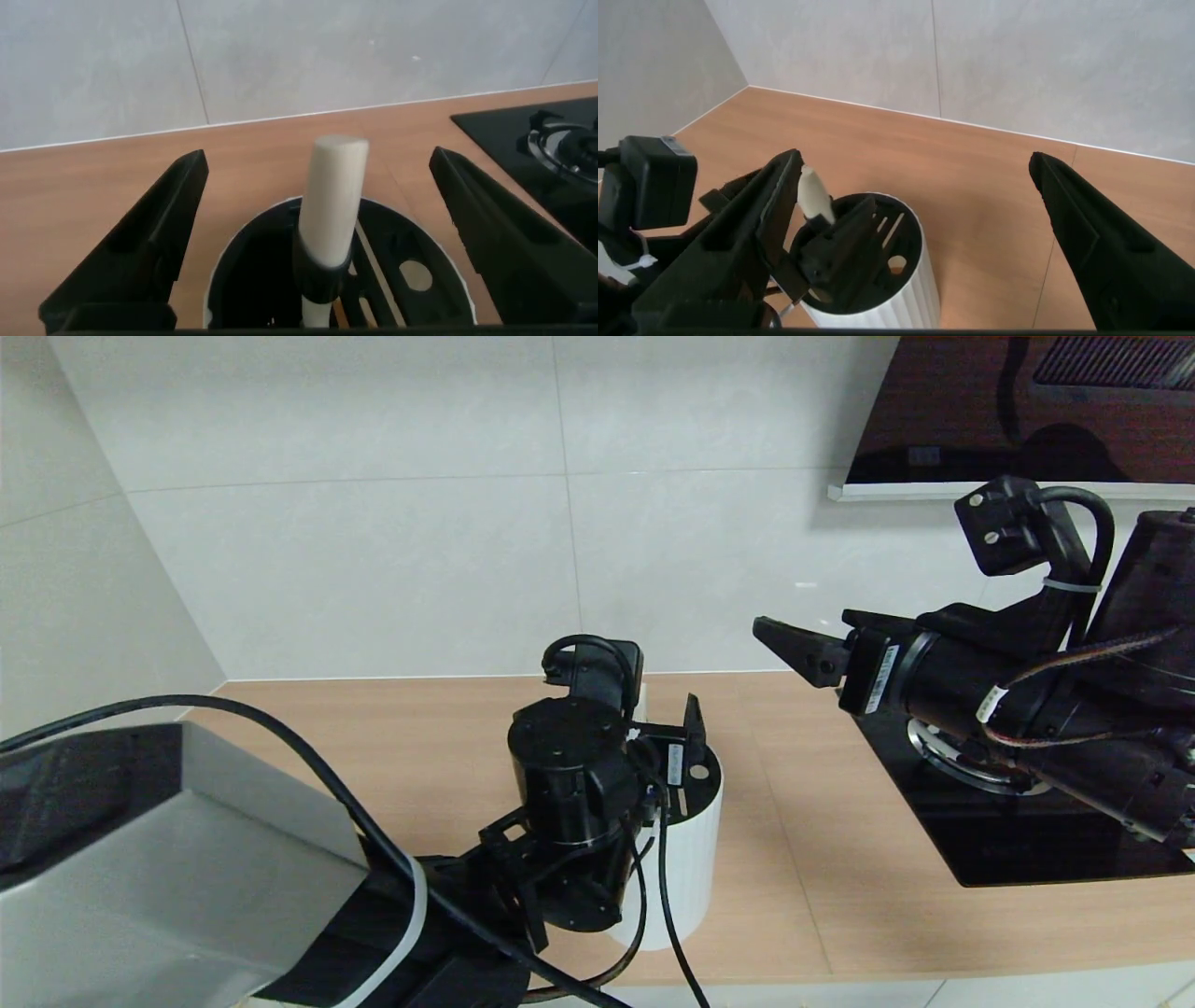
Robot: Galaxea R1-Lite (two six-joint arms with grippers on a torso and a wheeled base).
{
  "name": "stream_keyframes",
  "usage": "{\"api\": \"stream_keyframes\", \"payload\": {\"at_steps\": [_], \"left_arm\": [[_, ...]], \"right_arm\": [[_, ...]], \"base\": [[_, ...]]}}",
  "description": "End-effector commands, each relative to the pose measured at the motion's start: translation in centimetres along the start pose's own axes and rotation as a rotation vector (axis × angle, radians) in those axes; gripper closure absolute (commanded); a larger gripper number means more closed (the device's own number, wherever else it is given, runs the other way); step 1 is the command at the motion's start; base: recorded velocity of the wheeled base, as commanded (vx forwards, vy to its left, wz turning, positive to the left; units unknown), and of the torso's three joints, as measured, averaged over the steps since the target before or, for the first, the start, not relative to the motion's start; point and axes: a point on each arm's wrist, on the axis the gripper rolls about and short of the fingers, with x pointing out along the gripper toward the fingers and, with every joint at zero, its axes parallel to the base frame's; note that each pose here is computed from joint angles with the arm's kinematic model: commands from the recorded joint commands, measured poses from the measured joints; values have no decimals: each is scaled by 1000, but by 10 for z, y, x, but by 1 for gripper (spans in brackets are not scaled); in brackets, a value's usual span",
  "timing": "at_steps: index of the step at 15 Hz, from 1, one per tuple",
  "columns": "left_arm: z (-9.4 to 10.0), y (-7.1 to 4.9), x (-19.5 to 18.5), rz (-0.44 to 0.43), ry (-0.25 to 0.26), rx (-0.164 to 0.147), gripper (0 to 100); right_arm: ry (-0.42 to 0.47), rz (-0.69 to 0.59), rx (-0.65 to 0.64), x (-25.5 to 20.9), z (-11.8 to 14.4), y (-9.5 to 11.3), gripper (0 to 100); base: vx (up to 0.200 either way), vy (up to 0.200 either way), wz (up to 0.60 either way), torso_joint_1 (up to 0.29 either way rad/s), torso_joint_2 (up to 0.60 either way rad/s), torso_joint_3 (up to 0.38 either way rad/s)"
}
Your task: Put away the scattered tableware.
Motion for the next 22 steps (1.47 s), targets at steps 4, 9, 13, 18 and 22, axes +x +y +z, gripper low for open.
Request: {"api": "stream_keyframes", "payload": {"at_steps": [4,9,13,18,22], "left_arm": [[62,33,-40,-101,-114,-80,0],[133,109,-85,-144,-336,-145,0],[170,173,-137,11,-442,-130,0],[156,213,-247,99,-294,-56,0],[130,221,-312,69,-235,-7,0]], "right_arm": [[-4,-4,-1,0,1,0,0],[-67,-84,-13,-13,19,-21,0],[-152,-215,-18,-62,35,-53,0],[-301,-358,-48,-158,37,-63,0],[-299,-370,-61,-239,16,-45,0]], "base": [[0,0,0,0,0,0],[0,0,0,0,0,0],[0,0,0,0,0,0],[0,0,0,0,0,0],[0,0,0,0,0,0]]}}
